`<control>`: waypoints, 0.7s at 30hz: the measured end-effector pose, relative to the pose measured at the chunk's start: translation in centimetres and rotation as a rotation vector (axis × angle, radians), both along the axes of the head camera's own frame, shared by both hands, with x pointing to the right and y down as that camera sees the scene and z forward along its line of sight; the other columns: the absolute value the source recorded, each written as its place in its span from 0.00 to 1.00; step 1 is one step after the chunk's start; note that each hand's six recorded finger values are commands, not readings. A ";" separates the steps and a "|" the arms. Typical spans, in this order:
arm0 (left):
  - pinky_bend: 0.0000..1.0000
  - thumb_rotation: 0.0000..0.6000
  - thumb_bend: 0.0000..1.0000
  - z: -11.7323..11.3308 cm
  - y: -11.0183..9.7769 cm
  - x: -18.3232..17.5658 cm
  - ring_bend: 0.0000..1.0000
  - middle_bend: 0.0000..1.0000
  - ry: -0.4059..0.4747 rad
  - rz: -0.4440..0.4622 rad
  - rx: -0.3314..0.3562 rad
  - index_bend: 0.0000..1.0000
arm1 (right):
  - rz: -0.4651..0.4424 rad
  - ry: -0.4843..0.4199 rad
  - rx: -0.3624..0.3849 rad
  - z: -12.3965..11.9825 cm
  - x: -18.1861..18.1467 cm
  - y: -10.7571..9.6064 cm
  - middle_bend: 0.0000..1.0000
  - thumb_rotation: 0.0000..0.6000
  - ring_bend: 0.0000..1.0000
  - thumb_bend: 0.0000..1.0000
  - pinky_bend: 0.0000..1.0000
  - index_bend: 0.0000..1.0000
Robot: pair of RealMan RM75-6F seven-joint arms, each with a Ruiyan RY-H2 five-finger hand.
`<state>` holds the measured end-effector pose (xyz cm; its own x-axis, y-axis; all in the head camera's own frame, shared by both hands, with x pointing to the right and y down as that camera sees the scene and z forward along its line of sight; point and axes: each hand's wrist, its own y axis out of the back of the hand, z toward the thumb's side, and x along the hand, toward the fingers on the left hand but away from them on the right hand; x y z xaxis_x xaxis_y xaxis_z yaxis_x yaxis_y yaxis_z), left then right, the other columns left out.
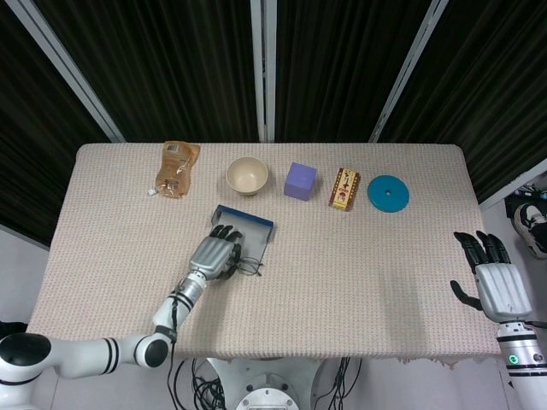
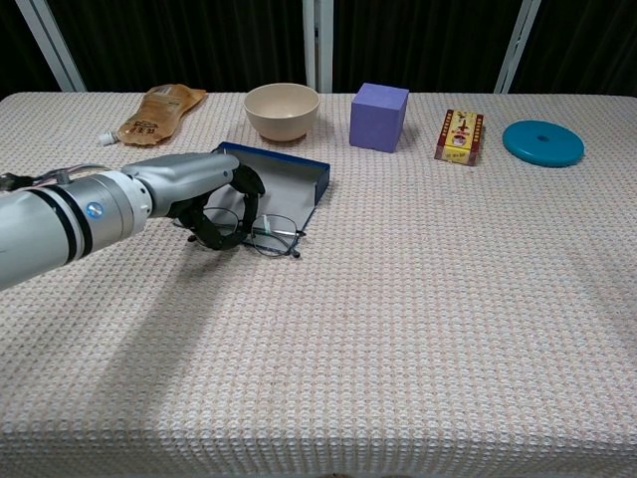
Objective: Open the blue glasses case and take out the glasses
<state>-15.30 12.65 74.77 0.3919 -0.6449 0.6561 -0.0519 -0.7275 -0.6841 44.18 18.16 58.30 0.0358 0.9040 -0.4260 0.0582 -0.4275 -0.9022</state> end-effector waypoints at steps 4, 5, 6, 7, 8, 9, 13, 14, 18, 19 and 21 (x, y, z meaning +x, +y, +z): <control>0.00 1.00 0.49 0.1 0.0 0.0 0.00 0.19 0.009 -0.010 -0.001 0.61 | 0.003 0.002 0.000 -0.1 0.1 0.0 0.13 1.00 0.00 0.24 0.01 0.04; 0.00 1.00 0.50 0.0 0.0 -0.1 0.00 0.20 0.012 -0.012 0.000 0.63 | 0.003 0.002 0.001 -0.1 0.1 0.0 0.13 1.00 0.00 0.24 0.01 0.04; 0.00 1.00 0.52 0.0 -0.1 -0.1 0.00 0.21 0.015 -0.015 0.000 0.64 | 0.002 0.000 0.002 -0.1 0.0 0.0 0.13 1.00 0.00 0.24 0.01 0.04; 0.00 1.00 0.53 0.0 -0.1 -0.1 0.00 0.22 0.020 -0.019 0.001 0.65 | 0.001 0.000 0.003 -0.1 0.0 0.0 0.13 1.00 0.00 0.24 0.01 0.04; 0.00 1.00 0.54 -0.1 -0.1 -0.1 0.00 0.23 0.027 -0.026 0.002 0.66 | 0.000 0.000 0.003 -0.1 -0.1 0.0 0.13 1.00 0.00 0.24 0.01 0.04; 0.00 1.00 0.56 -0.1 -0.1 -0.1 0.00 0.24 0.033 -0.031 0.002 0.67 | -0.001 -0.001 0.004 -0.1 -0.1 0.0 0.13 1.00 0.00 0.24 0.01 0.04; 0.00 1.00 0.57 -0.7 0.0 -0.6 0.00 0.24 0.055 -0.045 0.008 0.69 | -0.004 0.001 0.008 -0.3 -0.1 -0.1 0.13 1.00 0.00 0.24 0.01 0.04; 0.00 1.00 0.57 -1.0 0.1 -0.8 0.00 0.24 0.061 -0.050 0.009 0.69 | -0.005 0.001 0.010 -0.3 -0.1 -0.1 0.13 1.00 0.00 0.24 0.01 0.04; 0.00 1.00 0.57 -2.3 0.5 -2.0 0.00 0.24 0.076 -0.057 0.027 0.69 | -0.011 0.000 0.013 -0.4 -0.3 -0.3 0.13 1.00 0.00 0.24 0.01 0.04; 0.00 1.00 0.57 -2.6 0.6 -2.3 0.00 0.24 0.078 -0.059 0.032 0.69 | -0.013 -0.001 0.013 -0.4 -0.4 -0.3 0.13 1.00 0.00 0.24 0.01 0.04; 0.00 1.00 0.57 -3.4 1.0 -3.3 0.00 0.24 0.079 -0.066 0.045 0.69 | -0.019 -0.003 0.011 -0.3 -0.6 -0.4 0.13 1.00 0.00 0.24 0.01 0.04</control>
